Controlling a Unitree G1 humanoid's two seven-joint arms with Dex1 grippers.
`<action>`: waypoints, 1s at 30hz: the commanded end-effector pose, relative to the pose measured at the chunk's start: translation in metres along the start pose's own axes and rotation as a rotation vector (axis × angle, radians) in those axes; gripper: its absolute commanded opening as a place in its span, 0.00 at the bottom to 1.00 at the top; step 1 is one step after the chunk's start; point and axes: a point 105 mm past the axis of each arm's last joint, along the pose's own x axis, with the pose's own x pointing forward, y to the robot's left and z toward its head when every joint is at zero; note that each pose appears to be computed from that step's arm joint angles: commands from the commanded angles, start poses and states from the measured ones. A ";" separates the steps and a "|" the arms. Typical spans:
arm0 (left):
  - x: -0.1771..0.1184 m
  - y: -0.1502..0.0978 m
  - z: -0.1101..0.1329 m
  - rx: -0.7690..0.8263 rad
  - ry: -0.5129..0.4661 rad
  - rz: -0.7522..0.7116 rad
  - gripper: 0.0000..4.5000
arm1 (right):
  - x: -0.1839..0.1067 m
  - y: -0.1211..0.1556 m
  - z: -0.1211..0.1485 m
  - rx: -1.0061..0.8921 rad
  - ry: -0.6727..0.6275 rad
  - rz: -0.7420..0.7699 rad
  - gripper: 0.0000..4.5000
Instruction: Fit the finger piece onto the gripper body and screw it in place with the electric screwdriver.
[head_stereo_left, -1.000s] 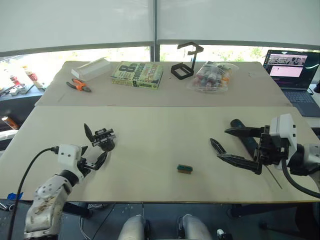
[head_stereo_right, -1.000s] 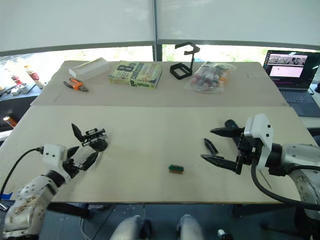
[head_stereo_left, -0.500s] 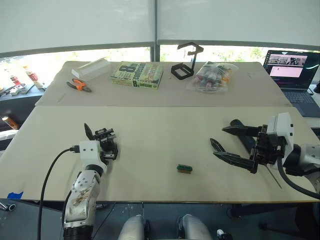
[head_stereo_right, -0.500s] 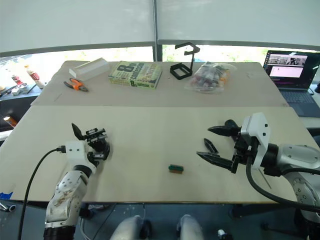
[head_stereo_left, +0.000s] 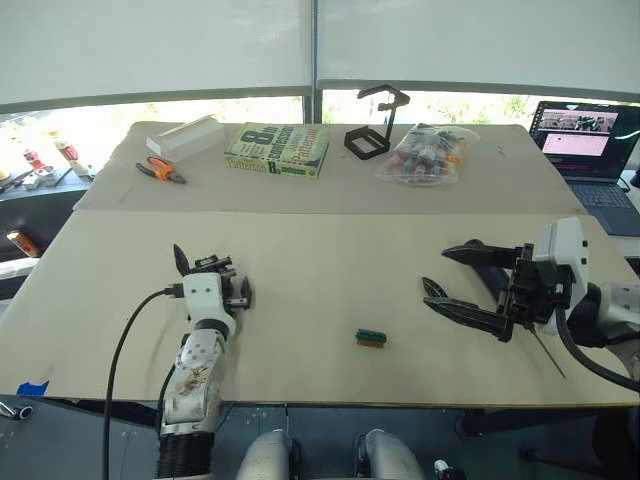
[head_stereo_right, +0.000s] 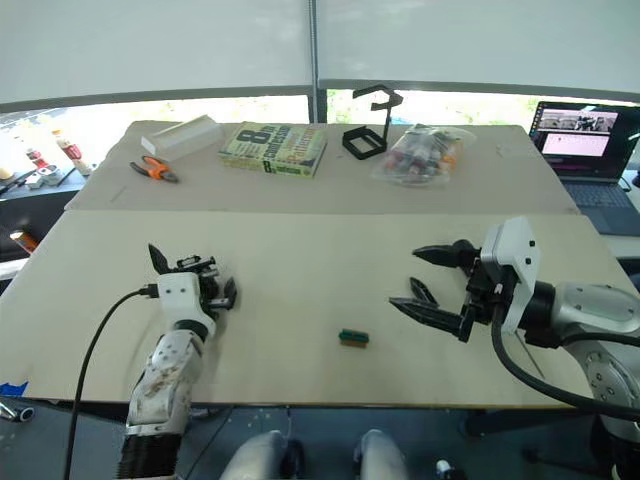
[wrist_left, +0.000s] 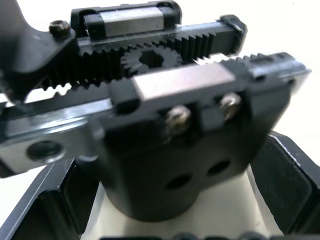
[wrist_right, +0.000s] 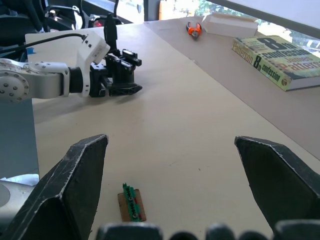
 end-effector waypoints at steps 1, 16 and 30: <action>0.001 0.001 0.010 -0.001 -0.052 -0.006 0.80 | -0.001 0.002 0.011 -0.037 -0.015 0.002 1.00; -0.015 -0.099 0.047 0.181 -0.092 -1.026 0.53 | 0.001 0.010 0.007 -0.031 0.021 0.071 1.00; -0.030 -0.093 0.019 0.422 0.071 -1.472 0.53 | 0.000 0.028 -0.002 -0.023 0.049 0.075 1.00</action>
